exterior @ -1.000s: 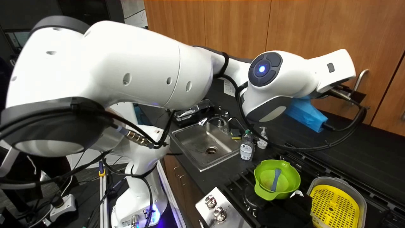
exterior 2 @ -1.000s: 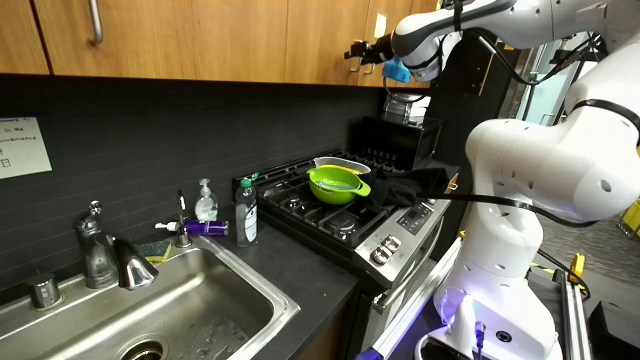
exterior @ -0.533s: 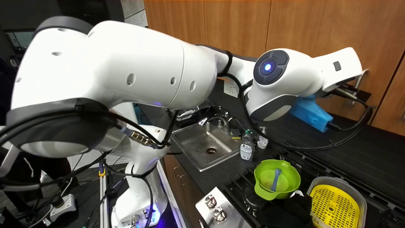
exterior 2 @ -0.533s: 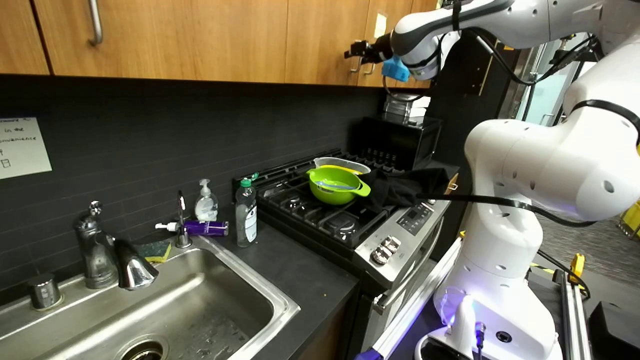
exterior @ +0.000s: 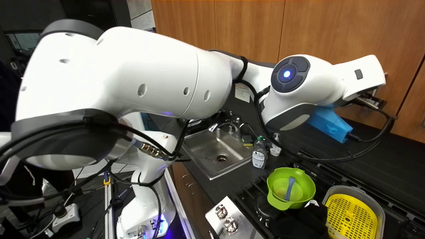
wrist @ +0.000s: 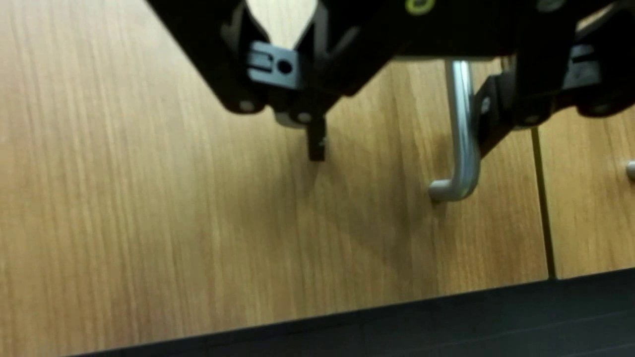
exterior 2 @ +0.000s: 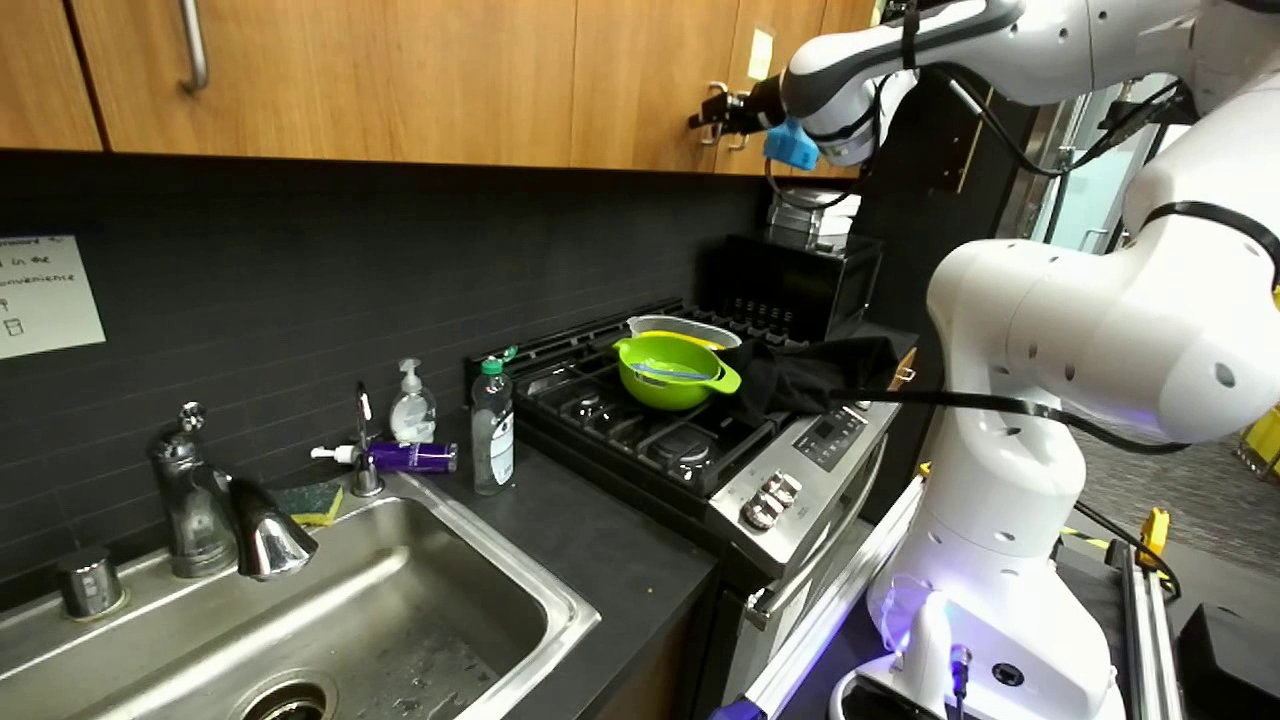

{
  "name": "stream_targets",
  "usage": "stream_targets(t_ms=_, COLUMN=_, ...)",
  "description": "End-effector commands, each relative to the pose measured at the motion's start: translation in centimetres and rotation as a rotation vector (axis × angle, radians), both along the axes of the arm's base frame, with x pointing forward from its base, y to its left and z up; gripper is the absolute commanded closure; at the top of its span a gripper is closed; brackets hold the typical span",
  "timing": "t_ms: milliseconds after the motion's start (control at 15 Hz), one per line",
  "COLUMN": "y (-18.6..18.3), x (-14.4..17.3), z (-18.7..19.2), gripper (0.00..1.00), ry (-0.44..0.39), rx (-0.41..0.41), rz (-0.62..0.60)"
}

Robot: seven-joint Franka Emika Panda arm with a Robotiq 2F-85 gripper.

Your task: Open the top left cabinet door

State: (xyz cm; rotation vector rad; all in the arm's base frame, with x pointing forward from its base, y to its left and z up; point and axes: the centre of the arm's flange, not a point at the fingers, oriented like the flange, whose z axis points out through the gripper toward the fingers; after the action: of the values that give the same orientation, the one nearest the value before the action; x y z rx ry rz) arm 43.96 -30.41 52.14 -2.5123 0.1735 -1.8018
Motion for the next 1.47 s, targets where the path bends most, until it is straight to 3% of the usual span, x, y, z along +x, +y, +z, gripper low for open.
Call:
stream_targets(t_ms=0, y=-0.7, x=0.8, z=0.1, gripper=0.64, ry=0.009, rx=-0.017, rz=0.021)
stream_targets(t_ms=267, y=-1.6, x=0.6, z=0.3, gripper=0.96, ry=0.012, rx=-0.015, rz=0.009)
stream_targets(t_ms=333, y=-1.8, x=0.6, z=0.4, gripper=1.0, ry=0.012, rx=-0.014, rz=0.006)
stream_targets(t_ms=600, y=-1.0, x=-0.9, z=0.6, gripper=0.96, ry=0.042, rx=-0.009, rz=0.05)
stream_targets(t_ms=1000, y=2.4, x=-7.0, z=1.3, gripper=0.96, ry=0.169, rx=0.021, rz=0.102)
stream_targets(t_ms=1400, y=7.3, x=-12.0, z=1.1, gripper=0.96, ry=0.142, rx=0.151, rz=0.04)
